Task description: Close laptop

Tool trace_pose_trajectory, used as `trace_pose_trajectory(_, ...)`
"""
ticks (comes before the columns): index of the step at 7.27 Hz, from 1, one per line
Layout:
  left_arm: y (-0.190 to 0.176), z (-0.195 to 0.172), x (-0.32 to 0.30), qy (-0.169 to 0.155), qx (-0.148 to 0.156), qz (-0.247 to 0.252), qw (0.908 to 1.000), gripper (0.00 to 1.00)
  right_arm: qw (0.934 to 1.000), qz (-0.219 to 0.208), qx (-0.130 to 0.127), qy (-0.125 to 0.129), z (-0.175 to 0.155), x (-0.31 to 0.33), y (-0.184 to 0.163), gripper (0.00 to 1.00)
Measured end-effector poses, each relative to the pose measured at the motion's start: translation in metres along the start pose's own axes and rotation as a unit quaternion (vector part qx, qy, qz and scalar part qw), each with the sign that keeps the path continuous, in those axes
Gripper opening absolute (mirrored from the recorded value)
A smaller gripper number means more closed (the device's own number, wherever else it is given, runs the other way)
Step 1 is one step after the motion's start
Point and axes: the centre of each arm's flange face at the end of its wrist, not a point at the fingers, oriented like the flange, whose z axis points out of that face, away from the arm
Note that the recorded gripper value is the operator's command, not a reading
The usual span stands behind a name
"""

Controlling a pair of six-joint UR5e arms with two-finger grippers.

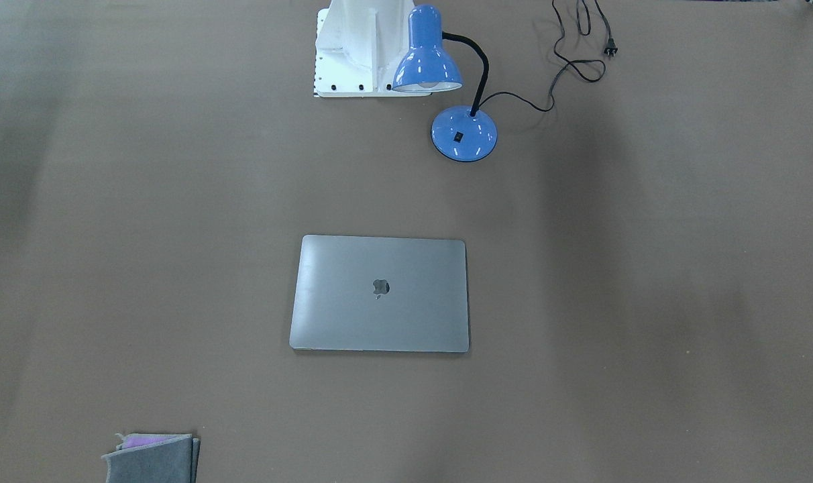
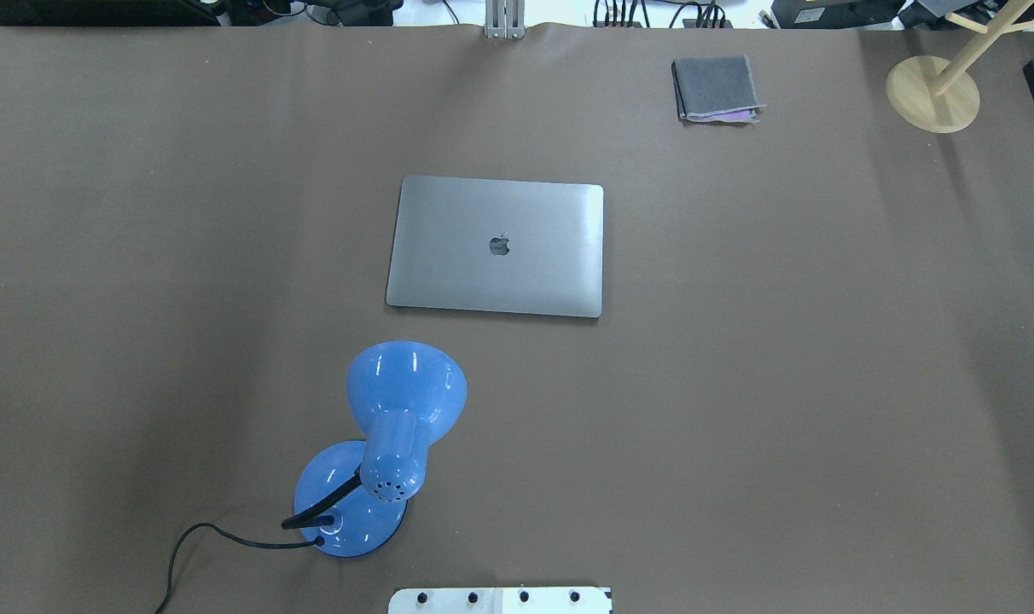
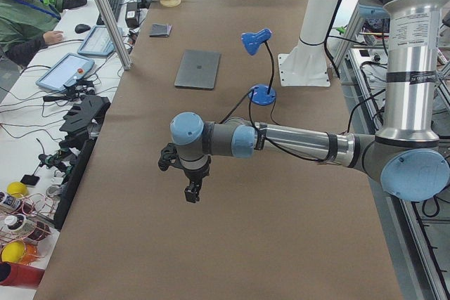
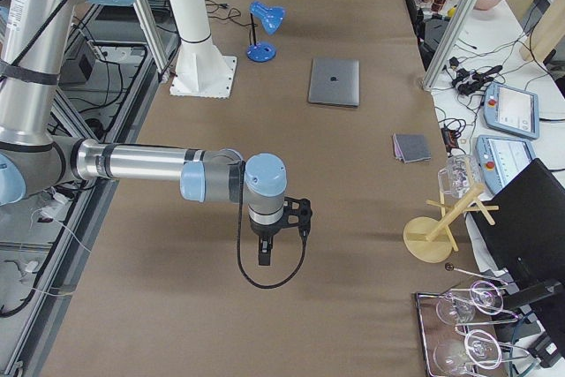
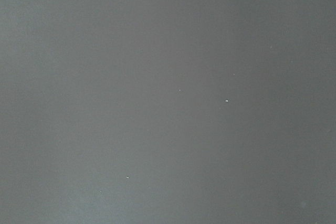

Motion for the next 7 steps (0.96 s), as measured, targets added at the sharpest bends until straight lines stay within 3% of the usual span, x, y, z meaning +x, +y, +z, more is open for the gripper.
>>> trace_pose_trajectory(7,0.014,0.007,-0.003,0.004,-0.008,-0.007,0.9999,0.99,1.0000,0.004,-0.006,-0.005,0.005,0.003,0.007,1.00)
